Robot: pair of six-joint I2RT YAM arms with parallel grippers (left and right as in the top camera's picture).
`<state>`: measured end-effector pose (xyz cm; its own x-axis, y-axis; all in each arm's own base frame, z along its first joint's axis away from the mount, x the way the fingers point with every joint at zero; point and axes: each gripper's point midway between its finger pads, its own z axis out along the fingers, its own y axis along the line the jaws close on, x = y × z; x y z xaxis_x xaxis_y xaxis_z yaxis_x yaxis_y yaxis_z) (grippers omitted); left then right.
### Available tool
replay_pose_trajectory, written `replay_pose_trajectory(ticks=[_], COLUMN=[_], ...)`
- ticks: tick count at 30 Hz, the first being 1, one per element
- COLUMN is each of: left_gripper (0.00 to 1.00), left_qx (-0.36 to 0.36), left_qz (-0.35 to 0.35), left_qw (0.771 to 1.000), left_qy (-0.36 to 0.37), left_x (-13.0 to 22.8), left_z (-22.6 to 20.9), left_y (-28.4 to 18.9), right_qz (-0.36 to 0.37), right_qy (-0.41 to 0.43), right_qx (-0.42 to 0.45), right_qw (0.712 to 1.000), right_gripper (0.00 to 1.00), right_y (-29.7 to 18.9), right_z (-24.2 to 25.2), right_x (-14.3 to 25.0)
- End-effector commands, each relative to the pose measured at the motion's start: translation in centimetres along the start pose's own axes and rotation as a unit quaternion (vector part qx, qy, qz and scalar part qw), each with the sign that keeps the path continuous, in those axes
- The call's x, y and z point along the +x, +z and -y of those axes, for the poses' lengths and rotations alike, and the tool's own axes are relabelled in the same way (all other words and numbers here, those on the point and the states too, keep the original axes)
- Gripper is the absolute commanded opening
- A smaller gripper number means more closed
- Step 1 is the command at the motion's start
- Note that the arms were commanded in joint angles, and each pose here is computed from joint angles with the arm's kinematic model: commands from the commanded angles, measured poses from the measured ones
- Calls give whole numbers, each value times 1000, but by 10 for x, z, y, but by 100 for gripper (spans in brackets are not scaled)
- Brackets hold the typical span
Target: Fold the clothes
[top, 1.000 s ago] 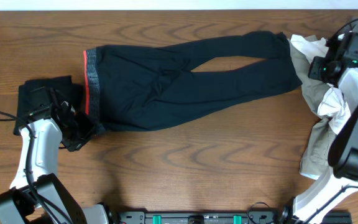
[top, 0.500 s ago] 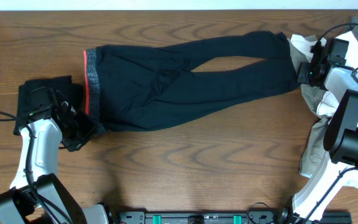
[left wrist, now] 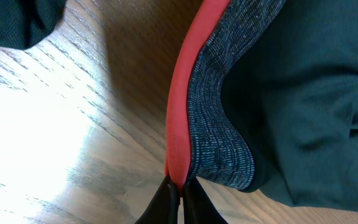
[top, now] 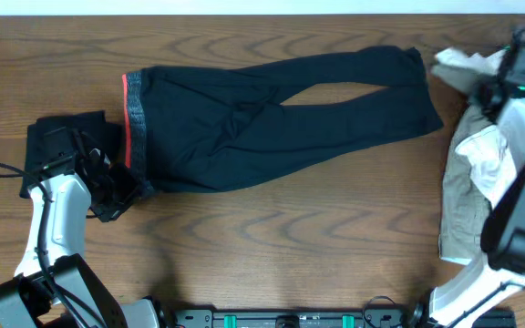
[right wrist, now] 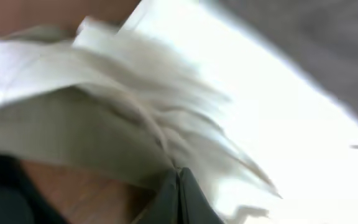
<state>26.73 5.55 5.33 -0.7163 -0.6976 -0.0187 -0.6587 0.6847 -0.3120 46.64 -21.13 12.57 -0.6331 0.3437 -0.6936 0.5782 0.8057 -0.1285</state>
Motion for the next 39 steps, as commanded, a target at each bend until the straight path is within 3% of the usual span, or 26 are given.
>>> replay_pose_trajectory(ticks=[1, 4, 12, 15, 17, 22, 27, 31, 35, 39], left_gripper=[6, 6, 6, 6, 6, 6, 6, 6, 6, 5], left_qx=[6, 6, 6, 5, 5, 6, 6, 6, 5, 4], left_qz=[6, 5, 3, 2, 2, 0, 0, 0, 0, 2], left_qw=[1000, 1000, 1000, 1000, 1000, 1000, 1000, 1000, 1000, 1000], left_qy=[9, 9, 17, 18, 18, 17, 17, 17, 18, 19], left_x=[-3, -3, -2, -1, -1, -1, 0, 0, -1, -1], left_z=[5, 5, 5, 4, 4, 5, 4, 4, 4, 4], left_y=[-4, -4, -4, -4, -4, -4, -4, -4, -4, -4], right_qz=[50, 29, -99, -132, -141, -142, -144, -115, -51, -42], right_qy=[76, 104, 138, 132, 129, 130, 122, 81, -22, -124], right_qx=[87, 115, 184, 192, 193, 183, 112, -3, -167, -228], right_qw=[992, 987, 968, 963, 962, 964, 976, 990, 984, 965], right_gripper=[1, 1, 4, 15, 21, 21, 22, 22, 27, 30], right_y=[-26, -21, 18, 26, 27, 25, 21, 4, -44, -76], right_z=[55, 75, 113, 116, 115, 112, 87, 43, -31, -85], right_x=[-33, -20, 60, 80, 85, 84, 75, 48, 12, 21])
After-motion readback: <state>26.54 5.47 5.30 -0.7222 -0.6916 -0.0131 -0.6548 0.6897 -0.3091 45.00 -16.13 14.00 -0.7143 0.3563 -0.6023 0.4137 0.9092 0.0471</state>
